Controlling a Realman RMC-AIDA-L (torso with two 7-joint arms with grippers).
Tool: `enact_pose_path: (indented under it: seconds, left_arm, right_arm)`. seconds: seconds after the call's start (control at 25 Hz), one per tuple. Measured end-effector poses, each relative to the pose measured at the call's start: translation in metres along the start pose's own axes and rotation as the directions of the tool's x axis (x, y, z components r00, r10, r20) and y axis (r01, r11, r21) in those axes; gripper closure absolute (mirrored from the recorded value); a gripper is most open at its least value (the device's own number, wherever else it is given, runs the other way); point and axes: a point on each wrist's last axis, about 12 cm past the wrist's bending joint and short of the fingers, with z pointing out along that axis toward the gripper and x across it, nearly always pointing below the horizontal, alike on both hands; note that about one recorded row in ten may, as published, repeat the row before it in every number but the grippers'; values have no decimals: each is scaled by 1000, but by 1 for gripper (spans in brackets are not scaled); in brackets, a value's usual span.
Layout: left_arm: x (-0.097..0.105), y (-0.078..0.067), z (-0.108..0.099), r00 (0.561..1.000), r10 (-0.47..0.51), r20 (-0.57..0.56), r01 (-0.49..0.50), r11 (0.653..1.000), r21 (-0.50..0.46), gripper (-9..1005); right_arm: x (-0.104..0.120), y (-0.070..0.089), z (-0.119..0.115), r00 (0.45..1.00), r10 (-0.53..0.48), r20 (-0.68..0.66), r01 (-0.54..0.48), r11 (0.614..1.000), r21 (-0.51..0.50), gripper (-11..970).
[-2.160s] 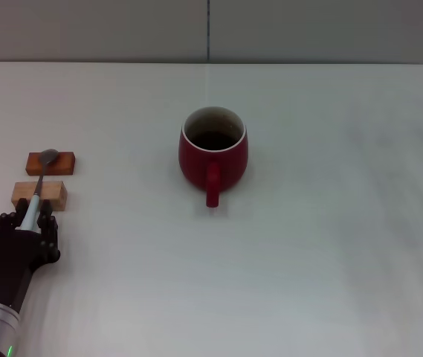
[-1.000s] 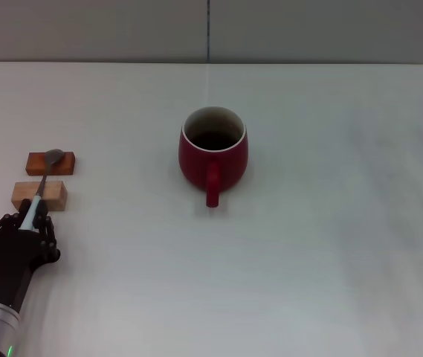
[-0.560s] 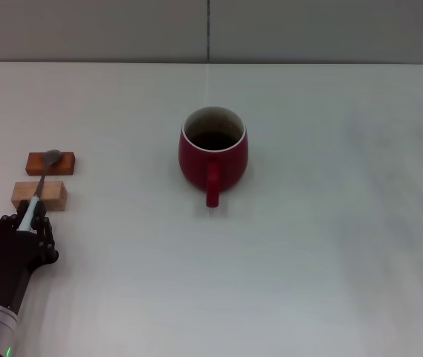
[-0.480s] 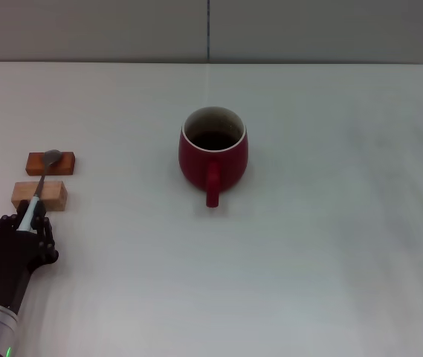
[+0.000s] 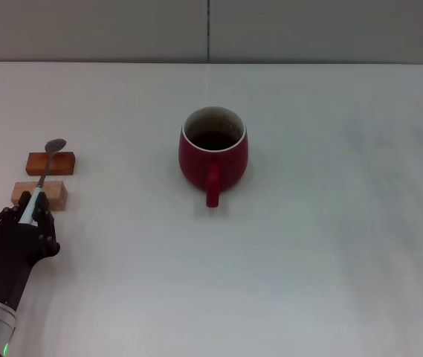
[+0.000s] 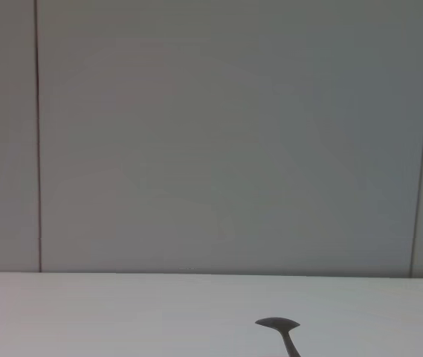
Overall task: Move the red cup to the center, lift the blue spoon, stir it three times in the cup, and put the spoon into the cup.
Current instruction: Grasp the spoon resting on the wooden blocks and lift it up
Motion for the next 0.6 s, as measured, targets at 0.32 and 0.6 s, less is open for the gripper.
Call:
enact_pose_path:
  seconds: [0.32, 0.6]
  left_arm:
    - [-8, 8, 2, 994, -94, 65, 92, 995, 24, 826]
    - [-18, 24, 13, 967, -225, 123, 211, 970, 119, 826]
  right_arm:
    - [0, 0, 0, 1000, 1, 0, -1, 1000, 0, 954]
    - [0, 0, 0, 1000, 1, 0, -1, 1000, 1, 954]
